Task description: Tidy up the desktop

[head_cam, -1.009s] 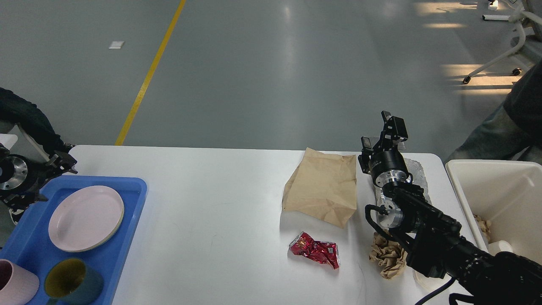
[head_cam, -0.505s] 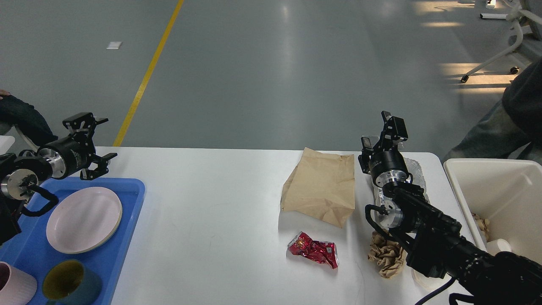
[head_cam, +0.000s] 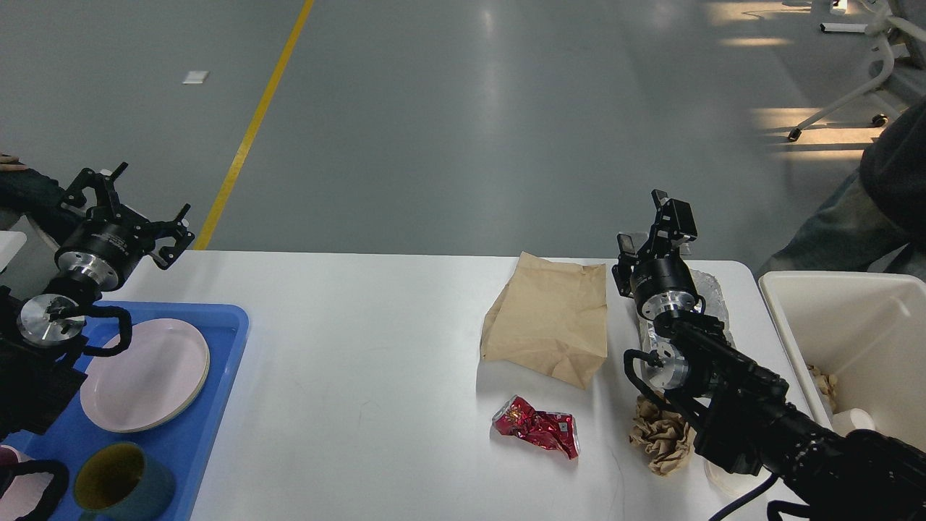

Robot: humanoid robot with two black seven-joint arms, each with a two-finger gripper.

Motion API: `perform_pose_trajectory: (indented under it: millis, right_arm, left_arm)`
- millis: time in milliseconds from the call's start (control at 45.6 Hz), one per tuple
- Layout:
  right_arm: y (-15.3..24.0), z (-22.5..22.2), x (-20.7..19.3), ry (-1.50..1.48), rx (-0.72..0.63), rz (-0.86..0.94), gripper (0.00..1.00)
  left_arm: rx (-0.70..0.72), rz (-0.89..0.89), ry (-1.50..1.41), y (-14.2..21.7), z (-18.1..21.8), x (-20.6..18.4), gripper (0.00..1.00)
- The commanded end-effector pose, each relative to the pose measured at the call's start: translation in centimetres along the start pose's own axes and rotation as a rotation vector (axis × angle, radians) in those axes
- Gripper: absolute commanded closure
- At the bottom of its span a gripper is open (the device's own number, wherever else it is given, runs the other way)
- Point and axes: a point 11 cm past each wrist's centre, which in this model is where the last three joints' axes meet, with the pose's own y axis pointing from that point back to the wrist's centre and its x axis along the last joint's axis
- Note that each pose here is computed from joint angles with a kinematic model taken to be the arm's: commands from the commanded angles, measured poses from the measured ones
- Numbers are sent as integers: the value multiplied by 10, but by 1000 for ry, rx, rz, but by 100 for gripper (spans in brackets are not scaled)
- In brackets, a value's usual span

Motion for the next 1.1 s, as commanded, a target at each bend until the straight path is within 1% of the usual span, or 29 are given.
perform_pose_trajectory:
  millis: [0,154,241,373,570,680,790,878,1075]
  right_arm:
    - [0,0,0,0,0,0,0]
    - [0,0,0,0,0,0,0]
    - [0,0,0,0,0,0,0]
    - [0,-1,0,0,1,-1,0]
    - [0,0,0,0,0,0,0]
    - [0,-1,0,0,1,-1,0]
    - [0,0,0,0,0,0,0]
    - [0,-1,0,0,1,-1,0]
    - [0,-1,0,0,1,-1,0]
  left_arm:
    - [-139,83,50,-1,18,6,3]
    - [-233,90,20,-3,29,1,3]
    - [-259,85,17,-3,32,-1,3]
    - [-261,71,24,-5,31,-6,3]
    - [-244,27,45,-15,20,-24,3]
    - [-239,26,34,-16,19,-25,3]
    - [-222,-2,47,-15,7,-27,3]
    - [-223,-16,55,-14,6,-27,3]
    - [-212,-10,60,-12,-1,-23,3]
